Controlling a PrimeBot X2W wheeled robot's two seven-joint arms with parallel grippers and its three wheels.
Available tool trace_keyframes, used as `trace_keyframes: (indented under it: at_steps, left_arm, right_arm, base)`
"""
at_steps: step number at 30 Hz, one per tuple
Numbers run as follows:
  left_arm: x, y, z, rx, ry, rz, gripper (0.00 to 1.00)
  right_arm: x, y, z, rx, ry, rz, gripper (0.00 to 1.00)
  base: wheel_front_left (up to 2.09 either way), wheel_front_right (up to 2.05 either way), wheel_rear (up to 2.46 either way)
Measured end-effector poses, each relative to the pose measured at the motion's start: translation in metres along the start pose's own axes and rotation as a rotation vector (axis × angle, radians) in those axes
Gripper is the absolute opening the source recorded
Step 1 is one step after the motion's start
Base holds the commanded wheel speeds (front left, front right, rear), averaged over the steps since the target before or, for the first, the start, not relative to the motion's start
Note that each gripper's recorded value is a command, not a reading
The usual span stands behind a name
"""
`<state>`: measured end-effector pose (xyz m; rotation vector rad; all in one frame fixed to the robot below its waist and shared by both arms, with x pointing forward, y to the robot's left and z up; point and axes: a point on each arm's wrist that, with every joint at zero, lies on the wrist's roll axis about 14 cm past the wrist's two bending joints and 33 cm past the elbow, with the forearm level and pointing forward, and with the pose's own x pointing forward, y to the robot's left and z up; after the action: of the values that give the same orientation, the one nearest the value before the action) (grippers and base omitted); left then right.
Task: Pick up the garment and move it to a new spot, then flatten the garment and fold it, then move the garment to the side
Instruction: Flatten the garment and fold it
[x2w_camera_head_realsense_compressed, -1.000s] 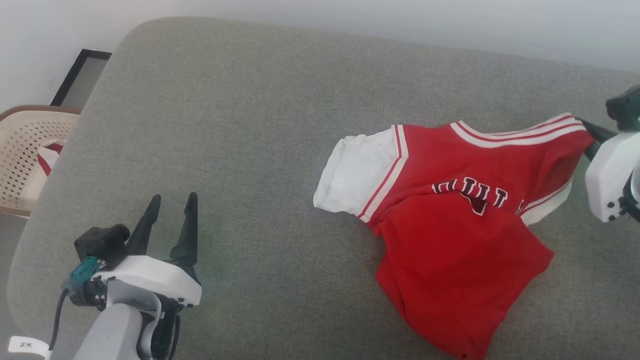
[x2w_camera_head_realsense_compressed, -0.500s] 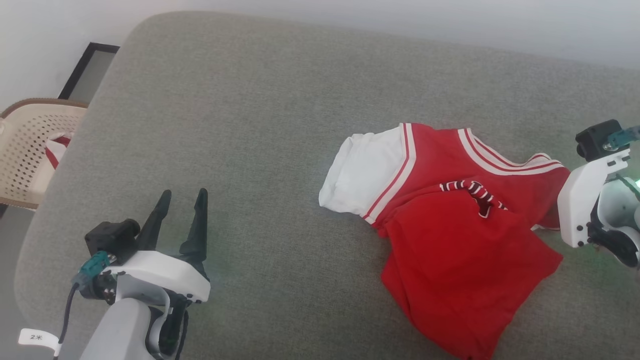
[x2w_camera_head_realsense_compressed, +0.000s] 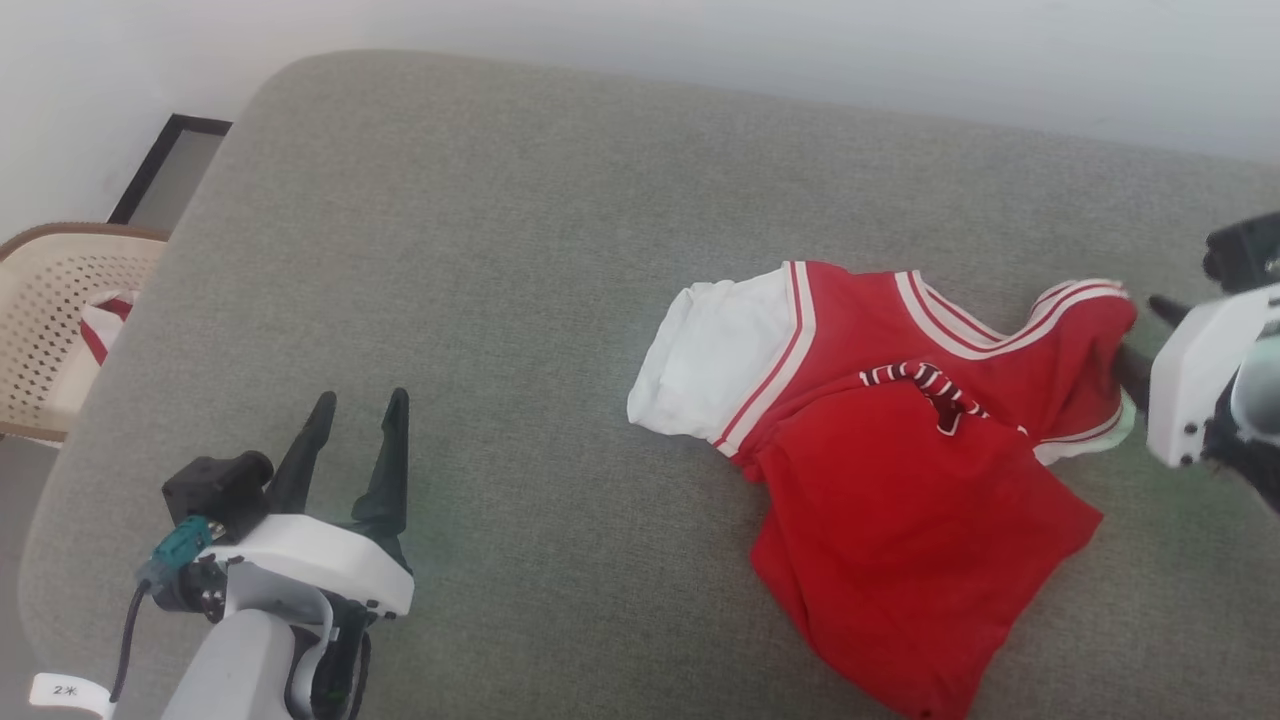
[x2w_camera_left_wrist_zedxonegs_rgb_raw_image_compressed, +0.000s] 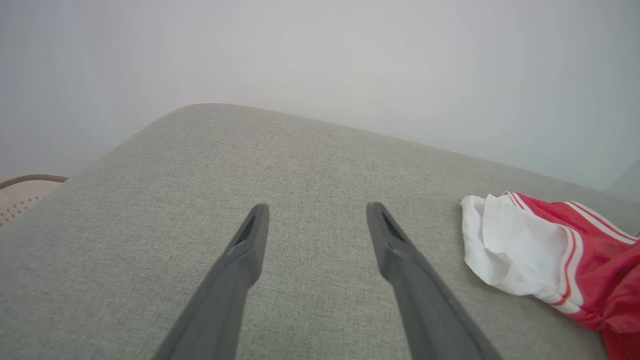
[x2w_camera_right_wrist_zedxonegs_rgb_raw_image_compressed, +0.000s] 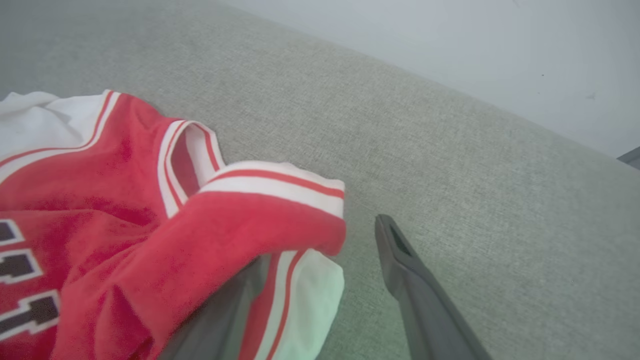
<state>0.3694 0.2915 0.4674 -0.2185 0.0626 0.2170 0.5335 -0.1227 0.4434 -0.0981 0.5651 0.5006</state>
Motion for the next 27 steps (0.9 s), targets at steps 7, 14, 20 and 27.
trace_keyframes:
  at_steps: [7, 14, 20, 27]
  left_arm:
    - [0.005, -0.004, 0.005, 0.012, -0.018, -0.012, 1.00]
    - [0.008, -0.009, 0.005, 0.016, -0.025, -0.018, 1.00]
    - [0.009, -0.009, 0.005, 0.016, -0.030, -0.017, 1.00]
    - [0.010, -0.008, 0.006, 0.018, -0.035, -0.016, 1.00]
  right_arm:
    - [-0.011, 0.019, -0.029, 0.064, 0.030, 0.074, 1.00]
    - [-0.019, 0.030, -0.054, 0.100, 0.097, 0.117, 1.00]
    - [-0.028, 0.036, -0.065, 0.111, 0.147, 0.140, 1.00]
    - [-0.036, 0.043, -0.054, 0.086, 0.113, 0.153, 1.00]
  base:
    - [0.00, 0.00, 0.00]
    - [0.00, 0.00, 0.00]
    - [0.00, 0.00, 0.00]
    - [0.00, 0.00, 0.00]
